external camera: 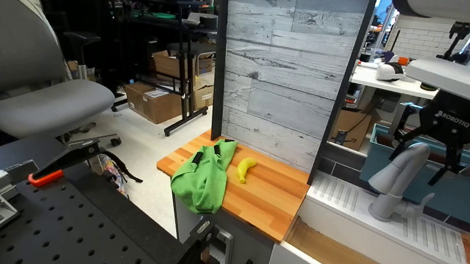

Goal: Turn the tap faucet to the right

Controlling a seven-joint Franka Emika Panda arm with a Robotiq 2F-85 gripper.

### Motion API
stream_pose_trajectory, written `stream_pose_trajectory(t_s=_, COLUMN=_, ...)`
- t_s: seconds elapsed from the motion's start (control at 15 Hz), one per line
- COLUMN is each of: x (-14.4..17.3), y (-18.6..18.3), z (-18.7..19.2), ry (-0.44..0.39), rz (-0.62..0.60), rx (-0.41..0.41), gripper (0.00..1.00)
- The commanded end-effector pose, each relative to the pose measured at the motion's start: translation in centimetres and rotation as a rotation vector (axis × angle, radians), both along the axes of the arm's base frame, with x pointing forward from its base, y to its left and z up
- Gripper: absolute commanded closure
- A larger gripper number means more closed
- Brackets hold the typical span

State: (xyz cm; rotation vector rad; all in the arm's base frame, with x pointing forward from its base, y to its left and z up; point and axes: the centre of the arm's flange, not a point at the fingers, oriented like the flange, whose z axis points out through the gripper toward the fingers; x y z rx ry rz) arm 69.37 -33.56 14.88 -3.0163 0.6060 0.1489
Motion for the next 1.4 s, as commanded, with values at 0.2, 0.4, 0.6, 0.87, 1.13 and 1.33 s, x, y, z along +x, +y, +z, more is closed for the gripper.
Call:
stream_pose_trajectory(t_s=0.2, x=0.7, y=-4.0, z=-1.0, ry=-0.011, rz=0.031, rx=-0.113, gripper=0.00)
stream_pose_trajectory(t_s=0.4, x=0.5, y=-3.0, z=-1.3, ry=-0.029, rz=0.018, rx=-0.062, gripper=0.00)
stream_pose_trajectory(t_s=0.6, x=0.3, y=-1.7, z=-1.5, ry=-0.051, rz=0.010, rx=0.000, gripper=0.00)
stream_pose_trajectory(t_s=0.87, x=0.4, y=-1.0, z=-1.4, ry=-0.069, rz=-0.007, rx=0.048, gripper=0.00)
stream_pose_trajectory(t_s=1.13, x=0.5, y=0.3, z=-1.5, ry=-0.102, rz=-0.015, rx=0.104, gripper=0.00)
stream_pose_trajectory(t_s=1.33, x=0.6, y=1.5, z=-1.6, ry=-0.118, rz=-0.005, rx=0.123, gripper=0.00)
